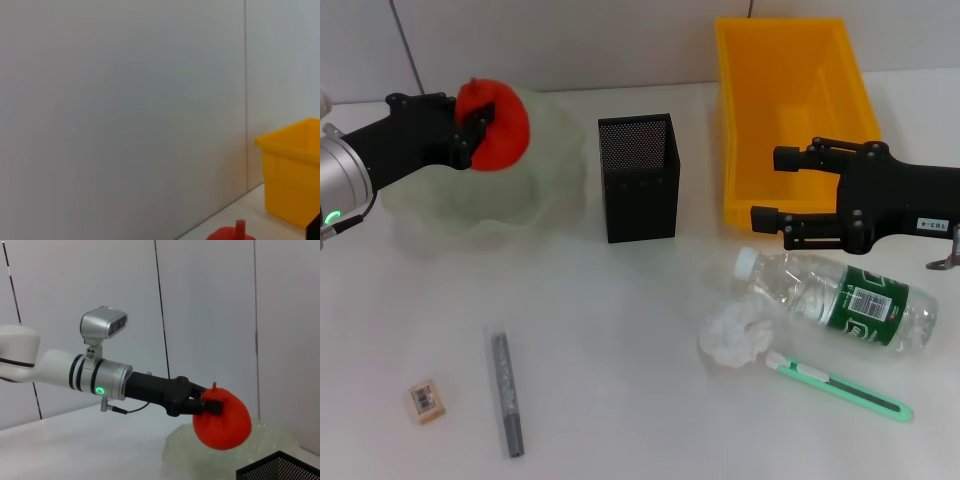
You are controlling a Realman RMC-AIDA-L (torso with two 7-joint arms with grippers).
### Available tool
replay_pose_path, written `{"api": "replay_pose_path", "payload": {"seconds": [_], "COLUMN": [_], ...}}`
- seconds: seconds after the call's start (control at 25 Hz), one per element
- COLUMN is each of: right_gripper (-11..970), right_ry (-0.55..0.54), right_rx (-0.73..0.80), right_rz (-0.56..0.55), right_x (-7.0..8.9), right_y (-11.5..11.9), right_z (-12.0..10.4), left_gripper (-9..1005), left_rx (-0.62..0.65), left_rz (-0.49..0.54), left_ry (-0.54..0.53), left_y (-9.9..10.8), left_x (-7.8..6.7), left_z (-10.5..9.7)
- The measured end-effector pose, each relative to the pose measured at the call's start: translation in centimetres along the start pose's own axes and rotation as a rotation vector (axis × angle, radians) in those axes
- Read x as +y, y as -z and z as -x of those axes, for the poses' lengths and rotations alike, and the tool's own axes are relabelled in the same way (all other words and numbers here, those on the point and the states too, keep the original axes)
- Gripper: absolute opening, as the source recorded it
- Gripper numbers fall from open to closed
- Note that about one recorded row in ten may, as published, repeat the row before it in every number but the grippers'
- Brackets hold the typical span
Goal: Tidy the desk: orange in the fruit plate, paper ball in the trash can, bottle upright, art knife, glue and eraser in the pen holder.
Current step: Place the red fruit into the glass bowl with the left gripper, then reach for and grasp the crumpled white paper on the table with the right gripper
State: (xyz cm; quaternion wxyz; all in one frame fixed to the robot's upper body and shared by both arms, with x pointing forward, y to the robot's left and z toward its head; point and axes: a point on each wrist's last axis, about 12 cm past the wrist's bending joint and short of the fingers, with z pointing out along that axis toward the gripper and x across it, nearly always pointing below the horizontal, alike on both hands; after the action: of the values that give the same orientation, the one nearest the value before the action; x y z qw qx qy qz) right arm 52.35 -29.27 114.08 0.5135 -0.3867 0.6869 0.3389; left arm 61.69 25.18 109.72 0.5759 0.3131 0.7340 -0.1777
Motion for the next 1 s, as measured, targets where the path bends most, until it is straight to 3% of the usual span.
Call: {"api": "replay_pose_path", "payload": {"seconds": [0.84,1.0], "right_gripper": [744,742], "right_ry": [-0.004,-0.004], "right_rx": [-0.003,-0.003], "right_rz": [-0.004,-0.005], "right_x": [-0.14,-0.16], "right_y": [0.07,0.08], "right_z": [0.1,0.11], "left_gripper": [693,866], "left_rx": [0.018,0.005], "left_rz": [0.067,0.047], "left_ry": [0.035,0.041], "left_y": [0.01,0.29], "left_x": [0.68,0.45], "left_z": [-0.55,-0.59]}}
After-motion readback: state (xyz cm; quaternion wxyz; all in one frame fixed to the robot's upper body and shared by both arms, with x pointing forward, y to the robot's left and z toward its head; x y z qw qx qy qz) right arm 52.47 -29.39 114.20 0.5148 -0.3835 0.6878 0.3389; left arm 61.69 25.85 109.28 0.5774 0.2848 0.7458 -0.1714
